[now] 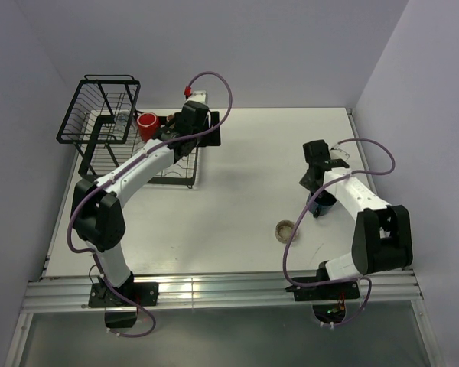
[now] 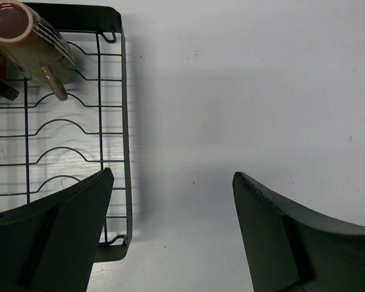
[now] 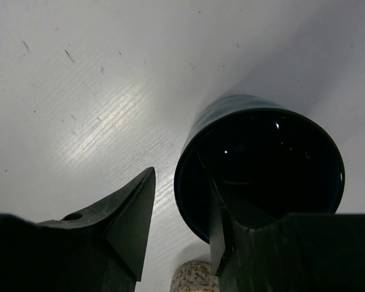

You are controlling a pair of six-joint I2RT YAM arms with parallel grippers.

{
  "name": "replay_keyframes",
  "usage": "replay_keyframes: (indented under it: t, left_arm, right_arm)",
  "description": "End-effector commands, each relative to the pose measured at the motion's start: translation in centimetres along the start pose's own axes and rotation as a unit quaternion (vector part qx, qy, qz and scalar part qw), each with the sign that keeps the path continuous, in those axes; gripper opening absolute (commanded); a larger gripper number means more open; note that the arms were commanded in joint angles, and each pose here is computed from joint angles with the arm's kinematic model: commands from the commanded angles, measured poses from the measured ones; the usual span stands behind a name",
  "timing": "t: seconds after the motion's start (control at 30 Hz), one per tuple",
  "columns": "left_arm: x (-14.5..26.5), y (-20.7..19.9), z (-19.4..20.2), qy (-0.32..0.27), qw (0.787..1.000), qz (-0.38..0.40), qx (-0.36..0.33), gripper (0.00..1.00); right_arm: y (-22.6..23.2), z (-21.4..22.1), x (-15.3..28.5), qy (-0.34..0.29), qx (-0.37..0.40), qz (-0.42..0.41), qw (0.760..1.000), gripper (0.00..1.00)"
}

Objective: Load the cups into the dish rack

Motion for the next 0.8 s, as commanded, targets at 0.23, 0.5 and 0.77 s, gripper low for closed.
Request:
replay_keyframes:
  t: [0.23, 0.5, 0.77]
  left_arm:
    - [0.5, -0.9, -0.7, -0.010, 0.999, 0.030, 0.006, 0.86]
    - [0.8, -1.1, -0.3, -0.003, 0.999, 0.051, 0.010, 0.87]
    - [1.6, -2.0, -0.5, 0.005, 0.993, 0.119, 0.026, 0.87]
  right_arm:
    - [0.4, -0.2, -1.3, -0.007, -0.005, -0.001, 1.000, 0.38]
    - [0.4, 0.4, -1.8, 0.001, 0.004, -0.009, 1.000, 0.03]
    - [1.8, -2.2, 2.0, -0.034, 0.006, -0.090, 0.995, 0.00]
Point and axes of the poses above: each gripper's point midway between its finger pads, its own x axis back along the fingers, its own y axis along the line the jaws close on, z = x × y, the point moved 6 cm from there along x, back along the fingers, and after that the axes turned 4 degrees about x, right-handed, at the moved point
